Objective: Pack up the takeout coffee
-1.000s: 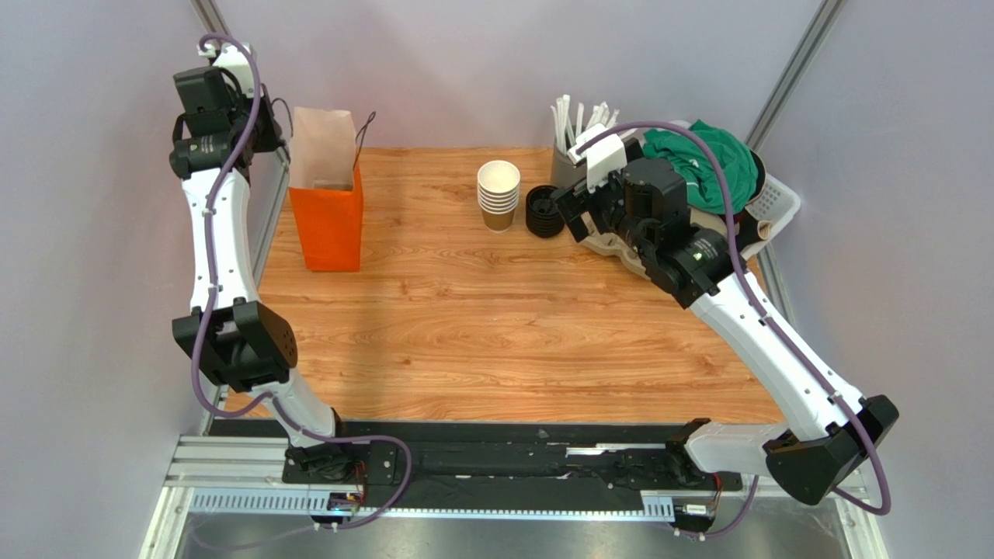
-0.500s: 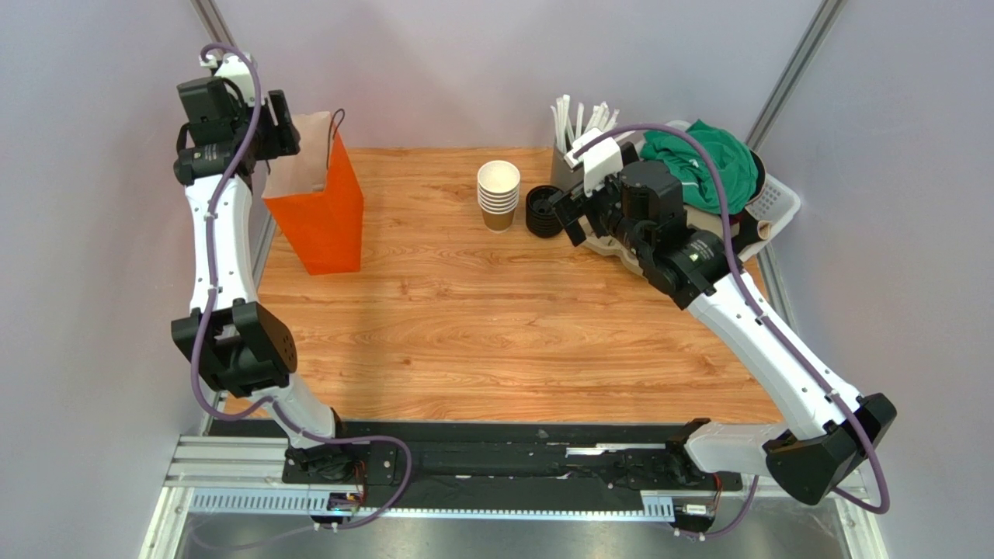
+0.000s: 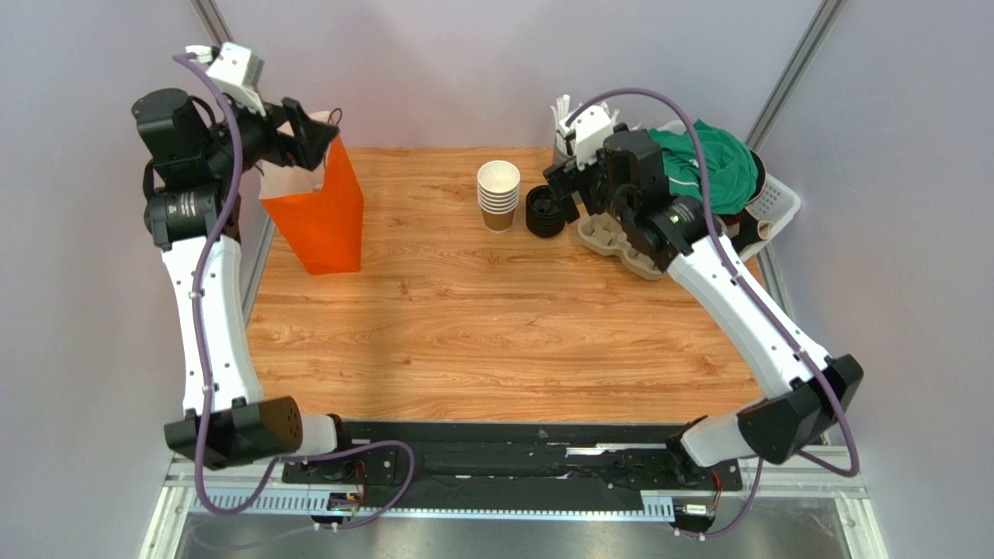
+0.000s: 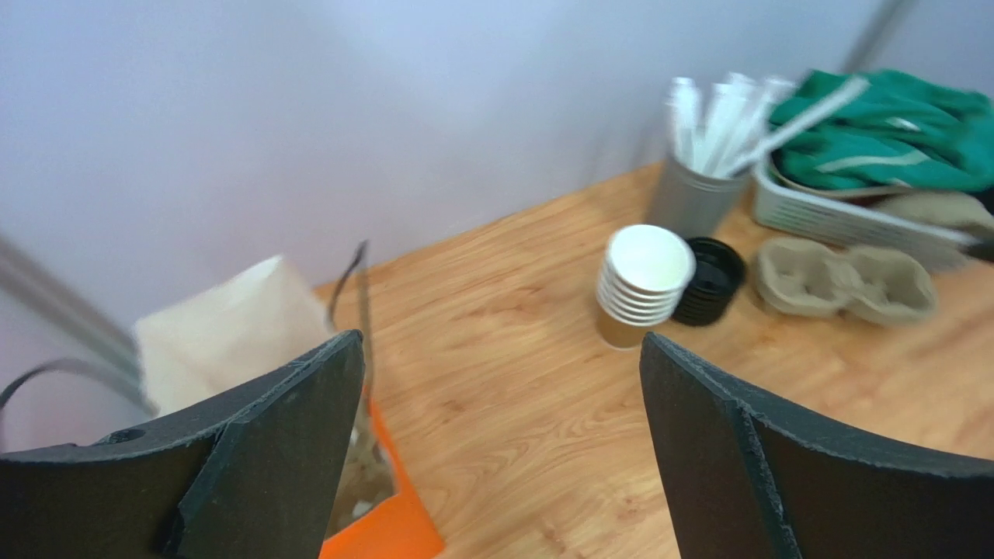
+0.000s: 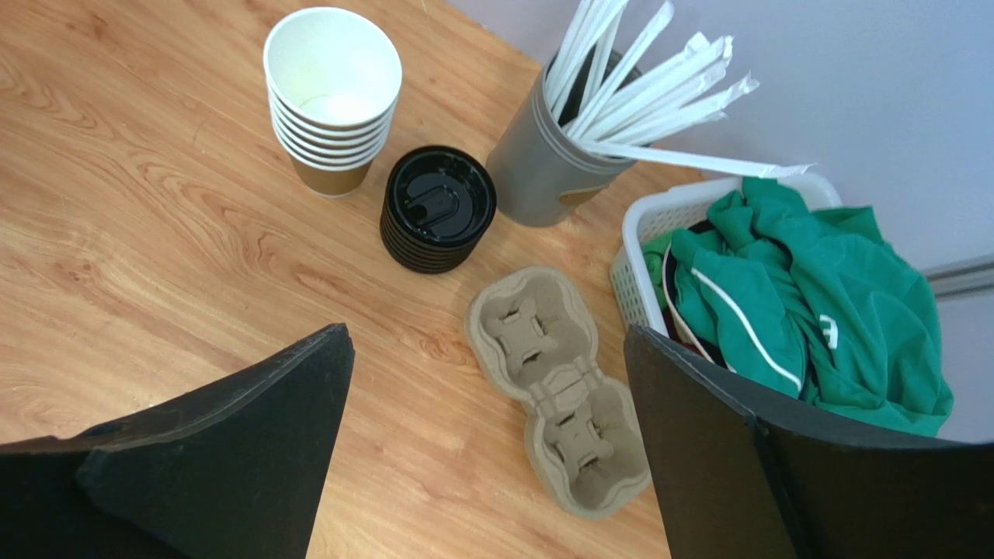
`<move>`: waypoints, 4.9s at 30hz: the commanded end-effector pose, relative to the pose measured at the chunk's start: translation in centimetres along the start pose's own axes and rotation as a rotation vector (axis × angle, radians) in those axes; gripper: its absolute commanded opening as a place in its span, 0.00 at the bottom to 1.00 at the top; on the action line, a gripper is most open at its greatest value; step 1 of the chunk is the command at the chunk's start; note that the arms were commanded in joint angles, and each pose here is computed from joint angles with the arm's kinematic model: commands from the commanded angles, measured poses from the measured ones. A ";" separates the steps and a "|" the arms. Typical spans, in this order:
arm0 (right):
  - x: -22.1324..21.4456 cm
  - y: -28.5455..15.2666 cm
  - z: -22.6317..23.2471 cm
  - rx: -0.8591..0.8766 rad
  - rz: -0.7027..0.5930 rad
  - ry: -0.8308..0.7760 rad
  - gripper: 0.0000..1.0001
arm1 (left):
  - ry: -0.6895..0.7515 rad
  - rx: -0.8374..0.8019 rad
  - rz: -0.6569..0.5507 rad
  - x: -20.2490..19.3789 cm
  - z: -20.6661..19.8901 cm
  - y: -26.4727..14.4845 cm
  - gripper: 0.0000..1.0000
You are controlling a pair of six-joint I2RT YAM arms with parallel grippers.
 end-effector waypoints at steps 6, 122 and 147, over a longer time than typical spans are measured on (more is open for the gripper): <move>4.3 4.0 0.0 0.072 0.050 0.126 0.90 | 0.228 -0.473 0.131 -6.5 -9.7 -0.3 0.97; 2.7 21.4 3.6 0.116 0.061 0.541 0.02 | 0.167 -0.456 0.404 -21.9 -7.7 4.7 0.99; 5.8 5.8 3.1 0.376 -0.034 0.343 0.03 | 0.163 -0.393 0.390 -21.8 -7.2 5.2 0.99</move>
Point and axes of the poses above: each gripper's point midway between its finger pads, its own y axis out along the fingers, its own z axis along the line the jaws close on, x = y × z, the point moved 9 cm from there along -y, back along the fingers, and after that the axes turned 7 degrees about -y, right-handed, at the moved point
